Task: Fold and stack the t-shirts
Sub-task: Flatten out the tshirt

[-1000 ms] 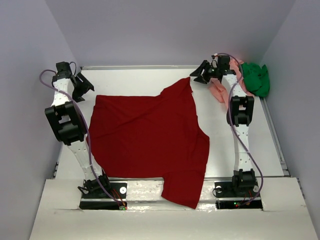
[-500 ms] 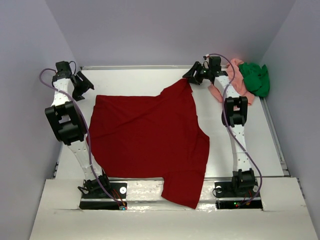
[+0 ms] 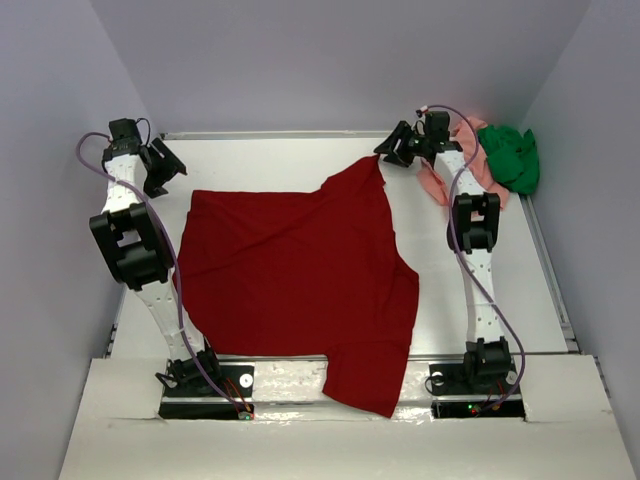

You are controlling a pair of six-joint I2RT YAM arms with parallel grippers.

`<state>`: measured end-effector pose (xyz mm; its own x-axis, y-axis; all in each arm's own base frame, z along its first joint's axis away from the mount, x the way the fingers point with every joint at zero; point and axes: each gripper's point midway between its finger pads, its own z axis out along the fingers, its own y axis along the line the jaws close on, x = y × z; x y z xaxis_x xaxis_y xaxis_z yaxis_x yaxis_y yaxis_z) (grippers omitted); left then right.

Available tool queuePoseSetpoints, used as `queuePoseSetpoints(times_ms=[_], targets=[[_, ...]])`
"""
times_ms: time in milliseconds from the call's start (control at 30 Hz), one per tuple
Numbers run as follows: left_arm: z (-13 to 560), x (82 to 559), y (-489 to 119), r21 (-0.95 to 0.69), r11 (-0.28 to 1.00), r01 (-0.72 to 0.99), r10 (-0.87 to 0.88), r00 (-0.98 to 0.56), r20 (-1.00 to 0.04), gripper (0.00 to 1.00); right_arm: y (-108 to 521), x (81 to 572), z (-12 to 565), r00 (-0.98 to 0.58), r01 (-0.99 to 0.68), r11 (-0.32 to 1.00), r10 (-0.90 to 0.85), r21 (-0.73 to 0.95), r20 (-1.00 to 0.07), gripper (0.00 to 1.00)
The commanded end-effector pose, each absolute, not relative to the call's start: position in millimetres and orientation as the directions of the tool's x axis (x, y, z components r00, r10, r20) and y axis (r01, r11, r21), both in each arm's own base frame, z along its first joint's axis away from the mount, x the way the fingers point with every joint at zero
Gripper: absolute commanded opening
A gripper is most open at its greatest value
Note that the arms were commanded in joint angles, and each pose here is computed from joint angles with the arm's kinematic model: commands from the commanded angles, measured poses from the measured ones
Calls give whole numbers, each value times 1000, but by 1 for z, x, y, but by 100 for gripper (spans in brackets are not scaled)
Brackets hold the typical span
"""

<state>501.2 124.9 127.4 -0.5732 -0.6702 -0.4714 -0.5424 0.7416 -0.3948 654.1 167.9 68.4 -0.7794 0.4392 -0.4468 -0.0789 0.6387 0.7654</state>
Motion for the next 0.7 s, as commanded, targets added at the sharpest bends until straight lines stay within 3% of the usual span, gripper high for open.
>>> queuePoseSetpoints(times_ms=[0, 667], targets=[[152, 506, 124, -412, 764, -497, -645, -565, -515, 80, 152, 673, 107, -702, -157, 663, 447, 732, -555, 60], [154, 502, 126, -397, 767, -504, -641, -564, -521, 80, 157, 680, 80, -711, -141, 622, 478, 770, -516, 58]])
